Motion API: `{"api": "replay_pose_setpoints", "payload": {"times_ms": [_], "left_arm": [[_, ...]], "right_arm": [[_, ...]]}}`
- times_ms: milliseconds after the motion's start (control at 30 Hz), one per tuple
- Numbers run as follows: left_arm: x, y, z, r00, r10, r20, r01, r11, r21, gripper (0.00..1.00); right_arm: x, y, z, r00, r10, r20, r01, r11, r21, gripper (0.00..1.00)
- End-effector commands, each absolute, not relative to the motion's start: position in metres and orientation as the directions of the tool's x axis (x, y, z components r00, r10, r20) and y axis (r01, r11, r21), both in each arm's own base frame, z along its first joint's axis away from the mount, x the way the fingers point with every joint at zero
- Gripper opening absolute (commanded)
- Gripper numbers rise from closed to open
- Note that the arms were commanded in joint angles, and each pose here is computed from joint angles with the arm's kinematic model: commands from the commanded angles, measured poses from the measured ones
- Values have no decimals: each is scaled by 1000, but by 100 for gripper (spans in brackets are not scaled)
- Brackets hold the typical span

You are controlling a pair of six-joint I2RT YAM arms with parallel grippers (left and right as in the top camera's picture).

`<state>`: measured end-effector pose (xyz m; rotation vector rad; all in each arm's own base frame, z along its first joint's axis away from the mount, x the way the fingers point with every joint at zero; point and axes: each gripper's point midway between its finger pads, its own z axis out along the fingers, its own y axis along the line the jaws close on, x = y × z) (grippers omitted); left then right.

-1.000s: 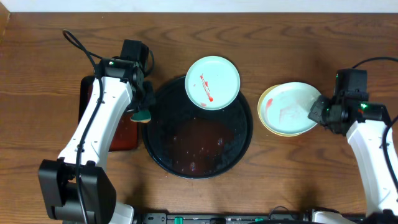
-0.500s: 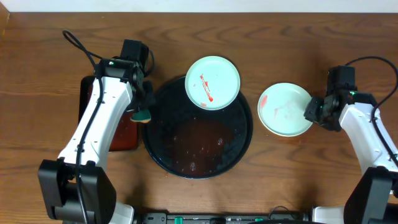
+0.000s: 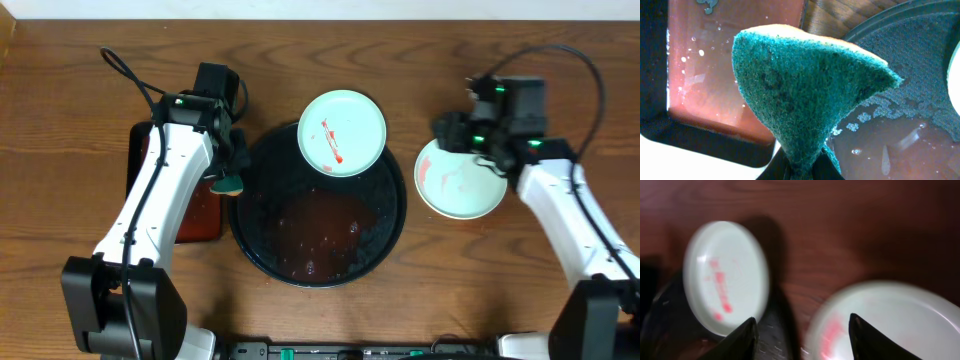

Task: Clean dirty plates on tray and stack at the side
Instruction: 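Move right gripper to the back light-blue plate and grasp its rim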

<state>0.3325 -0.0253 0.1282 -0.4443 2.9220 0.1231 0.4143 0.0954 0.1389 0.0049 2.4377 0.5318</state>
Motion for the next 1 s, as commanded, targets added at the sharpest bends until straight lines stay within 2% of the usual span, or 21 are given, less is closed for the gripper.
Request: {"api": "replay_pose_setpoints", "payload": {"times_ms": [0, 133, 333, 800, 967], "left_arm": [[336, -24, 134, -936, -283, -210, -299, 953, 48, 8], [336, -24, 134, -936, -283, -209, -299, 953, 49, 8], [336, -24, 134, -936, -283, -209, -299, 953, 49, 8], [337, -24, 134, -935, -283, -212, -299, 953, 47, 8], [337, -24, 134, -935, -283, -212, -299, 953, 47, 8]], "right_arm": [[422, 132, 127, -793, 26, -609, -227, 915, 334, 56], [439, 161, 106, -804, -53, -592, -275, 916, 291, 57], [468, 177, 72, -829, -76, -555, -271, 922, 277, 56], [456, 188, 35, -884, -95, -457, -250, 923, 292, 18], [451, 195, 28, -890, -111, -443, -260, 921, 291, 11]]}}
